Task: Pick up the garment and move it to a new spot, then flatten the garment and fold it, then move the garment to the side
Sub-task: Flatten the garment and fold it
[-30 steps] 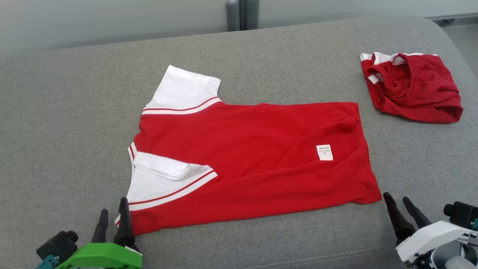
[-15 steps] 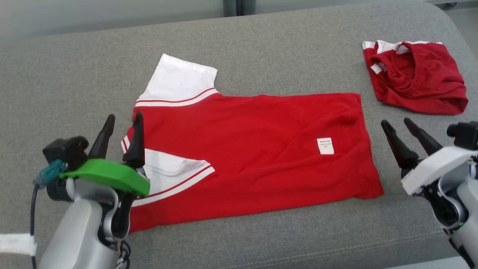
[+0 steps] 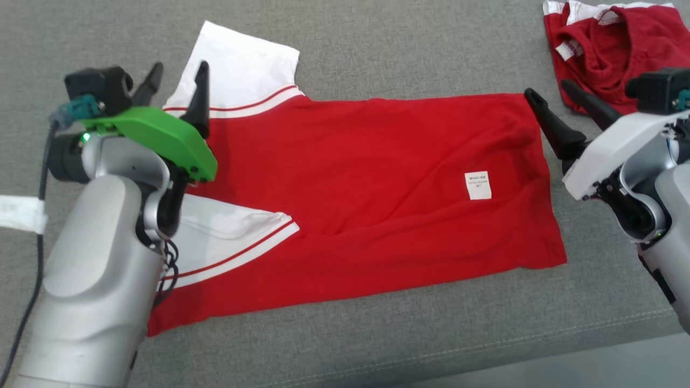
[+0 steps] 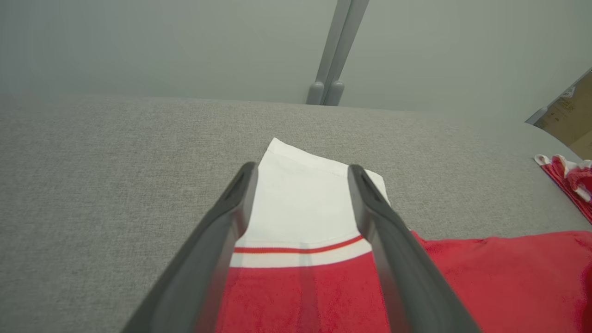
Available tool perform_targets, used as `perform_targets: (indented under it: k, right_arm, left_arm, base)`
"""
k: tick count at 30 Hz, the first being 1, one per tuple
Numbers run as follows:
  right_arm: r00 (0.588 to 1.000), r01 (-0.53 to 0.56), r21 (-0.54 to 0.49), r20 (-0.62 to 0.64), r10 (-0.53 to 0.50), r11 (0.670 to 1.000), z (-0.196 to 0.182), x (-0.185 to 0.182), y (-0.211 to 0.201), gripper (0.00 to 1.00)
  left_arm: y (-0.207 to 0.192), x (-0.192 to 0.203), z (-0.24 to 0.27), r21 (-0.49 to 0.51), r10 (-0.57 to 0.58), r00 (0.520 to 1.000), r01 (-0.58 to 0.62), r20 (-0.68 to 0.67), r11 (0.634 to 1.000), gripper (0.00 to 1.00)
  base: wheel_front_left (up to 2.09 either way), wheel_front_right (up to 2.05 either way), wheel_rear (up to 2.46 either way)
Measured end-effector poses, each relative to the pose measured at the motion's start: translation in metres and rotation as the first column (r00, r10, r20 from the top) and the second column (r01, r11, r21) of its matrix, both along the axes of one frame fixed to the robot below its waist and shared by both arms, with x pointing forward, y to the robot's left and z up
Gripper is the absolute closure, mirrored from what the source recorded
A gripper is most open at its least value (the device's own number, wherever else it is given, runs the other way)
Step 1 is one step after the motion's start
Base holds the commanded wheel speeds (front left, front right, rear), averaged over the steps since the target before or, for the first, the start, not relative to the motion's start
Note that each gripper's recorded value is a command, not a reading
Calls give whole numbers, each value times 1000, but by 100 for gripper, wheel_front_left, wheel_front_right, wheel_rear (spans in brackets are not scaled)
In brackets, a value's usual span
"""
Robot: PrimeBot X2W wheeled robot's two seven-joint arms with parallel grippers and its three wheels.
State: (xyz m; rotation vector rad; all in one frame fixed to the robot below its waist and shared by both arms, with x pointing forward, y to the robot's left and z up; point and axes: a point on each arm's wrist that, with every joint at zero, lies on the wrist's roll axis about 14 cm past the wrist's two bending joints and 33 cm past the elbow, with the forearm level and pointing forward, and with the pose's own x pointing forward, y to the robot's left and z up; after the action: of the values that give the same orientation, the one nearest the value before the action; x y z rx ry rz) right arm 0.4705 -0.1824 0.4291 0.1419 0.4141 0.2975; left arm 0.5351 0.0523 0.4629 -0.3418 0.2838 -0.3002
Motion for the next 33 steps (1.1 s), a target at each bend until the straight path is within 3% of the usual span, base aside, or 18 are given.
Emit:
perform_targets:
  k: [12,23,30,31,33]
  right_arm:
    - [996,-72,-70,-52,69,995,-23,35,11,0]
    - [994,-38,-130,-105,25,991,-41,36,-13,0]
    - [991,-61,-136,-129,43,989,-49,36,-8,0]
    - [990,-64,-135,-131,46,989,-49,36,-8,0]
    - [990,-61,-140,-134,42,988,-50,37,-10,0]
  left_arm:
    - [1,58,-55,190,-31,994,51,-107,981,0]
    - [-24,80,-87,221,-72,983,108,-166,969,0]
    - [-22,89,-95,251,-64,983,107,-175,962,0]
    - [-23,90,-96,251,-64,982,108,-178,962,40]
    - [-26,88,-98,253,-71,980,118,-185,960,100]
  base:
    - [0,0,0]
    - [0,0,0]
    - [0,0,0]
    - [0,0,0]
    - [0,0,0]
